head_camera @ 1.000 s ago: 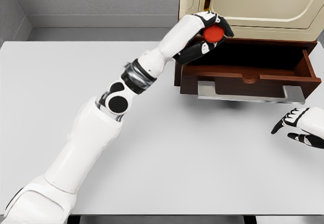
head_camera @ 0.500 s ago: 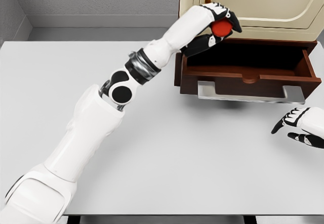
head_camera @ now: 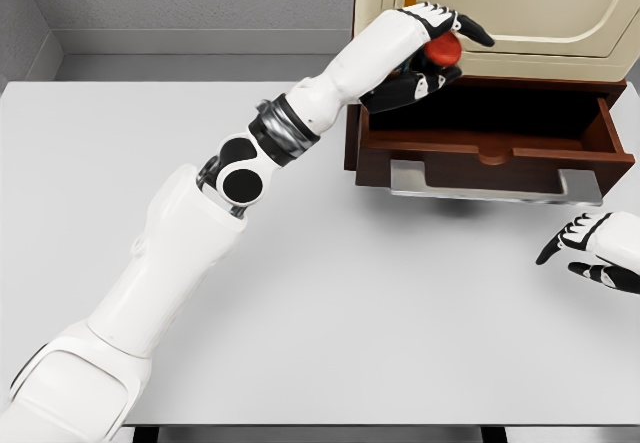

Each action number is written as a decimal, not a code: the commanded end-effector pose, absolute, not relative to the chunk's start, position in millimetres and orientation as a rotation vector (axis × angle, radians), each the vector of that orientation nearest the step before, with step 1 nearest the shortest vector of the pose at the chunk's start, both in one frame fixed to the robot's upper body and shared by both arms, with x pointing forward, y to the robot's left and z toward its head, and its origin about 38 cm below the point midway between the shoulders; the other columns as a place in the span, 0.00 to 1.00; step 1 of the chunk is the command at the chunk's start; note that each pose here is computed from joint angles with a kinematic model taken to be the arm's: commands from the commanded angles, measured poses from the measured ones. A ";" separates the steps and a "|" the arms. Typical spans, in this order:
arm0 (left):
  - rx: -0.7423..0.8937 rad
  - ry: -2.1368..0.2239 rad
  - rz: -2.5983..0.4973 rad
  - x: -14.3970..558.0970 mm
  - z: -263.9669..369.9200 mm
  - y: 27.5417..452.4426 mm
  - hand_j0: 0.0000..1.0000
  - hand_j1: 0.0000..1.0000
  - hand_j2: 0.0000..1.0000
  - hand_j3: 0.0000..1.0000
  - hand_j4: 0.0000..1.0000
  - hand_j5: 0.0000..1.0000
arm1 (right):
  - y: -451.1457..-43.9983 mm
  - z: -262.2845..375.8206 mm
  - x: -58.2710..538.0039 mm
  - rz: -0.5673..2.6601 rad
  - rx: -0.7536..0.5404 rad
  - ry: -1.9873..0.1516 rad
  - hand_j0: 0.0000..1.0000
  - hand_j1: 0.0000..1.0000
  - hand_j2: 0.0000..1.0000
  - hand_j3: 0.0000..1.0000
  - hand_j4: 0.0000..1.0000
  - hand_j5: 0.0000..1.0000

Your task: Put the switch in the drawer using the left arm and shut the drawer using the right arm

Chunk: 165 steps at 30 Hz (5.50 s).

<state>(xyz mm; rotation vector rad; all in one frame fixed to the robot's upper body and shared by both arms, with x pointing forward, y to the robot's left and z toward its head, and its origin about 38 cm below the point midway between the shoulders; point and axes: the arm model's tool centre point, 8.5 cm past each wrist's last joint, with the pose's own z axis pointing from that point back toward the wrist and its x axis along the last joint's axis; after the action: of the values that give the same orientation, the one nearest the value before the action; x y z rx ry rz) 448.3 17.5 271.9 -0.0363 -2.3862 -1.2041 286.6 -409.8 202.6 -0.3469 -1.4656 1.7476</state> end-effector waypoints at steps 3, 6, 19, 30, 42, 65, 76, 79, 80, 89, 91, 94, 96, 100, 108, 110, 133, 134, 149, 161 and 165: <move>-0.040 -2.390 -1.200 447.8 273.1 17.5 0.63 0.63 0.63 0.63 0.63 0.63 | -409.8 203.8 287.2 1.742 -0.346 -1.470 0.57 0.57 0.57 0.57 0.57 0.57; -0.040 -2.392 -1.200 447.5 273.6 17.4 0.63 0.63 0.63 0.63 0.63 0.63 | -409.8 203.8 287.2 1.742 -0.346 -1.470 0.57 0.57 0.57 0.57 0.57 0.57; 0.035 -2.598 -1.351 379.1 305.9 76.4 1.00 1.00 1.00 1.00 1.00 1.00 | -408.7 201.8 286.7 1.728 -0.344 -1.480 0.57 0.57 0.57 0.57 0.57 0.57; 0.738 -2.273 -1.330 393.8 318.3 318.1 1.00 1.00 1.00 1.00 1.00 1.00 | -405.5 201.6 290.7 1.702 -0.363 -1.517 0.57 0.57 0.57 0.57 0.57 0.57; 0.707 -1.657 -1.486 391.4 192.4 410.9 1.00 1.00 1.00 1.00 1.00 1.00 | -412.1 198.1 298.7 1.664 -0.404 -1.525 0.57 0.57 0.57 0.57 0.57 0.57; 0.610 -1.737 -1.532 376.1 199.5 378.0 1.00 1.00 1.00 1.00 1.00 1.00 | -398.7 195.6 300.1 1.704 -0.367 -1.535 0.58 0.58 0.58 0.58 0.58 0.58; 0.598 -1.726 -1.543 376.0 197.6 376.2 1.00 1.00 1.00 1.00 1.00 1.00 | -402.1 216.0 300.0 1.689 -0.429 -1.581 0.62 0.62 0.62 0.62 0.62 0.62; 0.596 -1.727 -1.542 375.6 197.4 375.9 1.00 1.00 1.00 1.00 1.00 1.00 | -403.6 219.0 300.7 1.689 -0.440 -1.583 0.62 0.62 0.62 0.62 0.62 0.62; 0.597 -1.728 -1.544 375.6 197.7 375.5 1.00 1.00 1.00 1.00 1.00 1.00 | -403.9 219.7 300.9 1.686 -0.443 -1.586 0.62 0.62 0.62 0.62 0.62 0.62; 0.593 -1.745 -1.555 374.1 201.3 369.9 1.00 1.00 1.00 1.00 1.00 1.00 | -403.1 219.7 303.5 1.680 -0.450 -1.594 0.62 0.62 0.62 0.62 0.62 0.62; 0.593 -1.744 -1.554 374.2 200.9 370.2 1.00 1.00 1.00 1.00 1.00 1.00 | -401.6 217.1 303.1 1.670 -0.447 -1.602 0.62 0.62 0.62 0.62 0.62 0.62; 0.593 -1.744 -1.554 374.2 200.9 370.2 1.00 1.00 1.00 1.00 1.00 1.00 | -401.8 218.1 304.3 1.677 -0.455 -1.600 0.62 0.62 0.62 0.62 0.62 0.62; 0.593 -1.744 -1.554 374.2 200.9 370.2 1.00 1.00 1.00 1.00 1.00 1.00 | -402.9 218.6 302.8 1.693 -0.451 -1.585 0.63 0.63 0.63 0.63 0.63 0.63; 0.594 -1.737 -1.552 374.5 199.9 372.1 1.00 1.00 1.00 1.00 1.00 1.00 | -403.1 213.6 299.0 1.700 -0.435 -1.566 0.64 0.64 0.64 0.64 0.64 0.64; 0.597 -1.733 -1.551 374.8 198.9 373.2 1.00 1.00 1.00 1.00 1.00 1.00 | -410.8 205.4 300.8 1.682 -0.455 -1.542 0.64 0.64 0.64 0.64 0.64 0.64; 0.597 -1.733 -1.551 374.8 198.9 373.2 1.00 1.00 1.00 1.00 1.00 1.00 | -411.3 204.5 301.1 1.682 -0.457 -1.539 0.64 0.64 0.64 0.64 0.64 0.64; 0.599 -1.730 -1.548 375.1 198.6 374.3 1.00 1.00 1.00 1.00 1.00 1.00 | -396.2 208.0 302.3 1.778 -0.432 -1.517 0.64 0.64 0.64 0.64 0.64 0.64; 0.599 -1.723 -1.544 375.8 196.9 376.2 1.00 1.00 1.00 1.00 1.00 1.00 | -395.3 214.1 306.2 1.776 -0.449 -1.536 0.64 0.64 0.64 0.64 0.64 0.64; 0.600 -1.717 -1.540 376.2 195.6 378.4 1.00 1.00 1.00 1.00 1.00 1.00 | -394.6 212.1 308.2 1.793 -0.445 -1.522 0.65 0.65 0.65 0.65 0.65 0.65; 0.600 -1.717 -1.540 376.2 195.6 378.4 1.00 1.00 1.00 1.00 1.00 1.00 | -406.6 205.1 312.1 1.753 -0.454 -1.497 0.65 0.65 0.65 0.65 0.65 0.65; 0.600 -1.718 -1.541 376.1 196.0 378.0 1.00 1.00 1.00 1.00 1.00 1.00 | -409.9 205.8 314.8 1.743 -0.466 -1.496 0.65 0.65 0.65 0.65 0.65 0.65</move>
<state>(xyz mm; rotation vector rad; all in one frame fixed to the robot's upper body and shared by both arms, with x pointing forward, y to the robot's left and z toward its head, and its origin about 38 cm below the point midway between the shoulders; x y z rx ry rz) 376.1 377.8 195.1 0.6026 -1.7136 -1.5470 314.7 -408.3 206.9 -0.4692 -1.4963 1.7549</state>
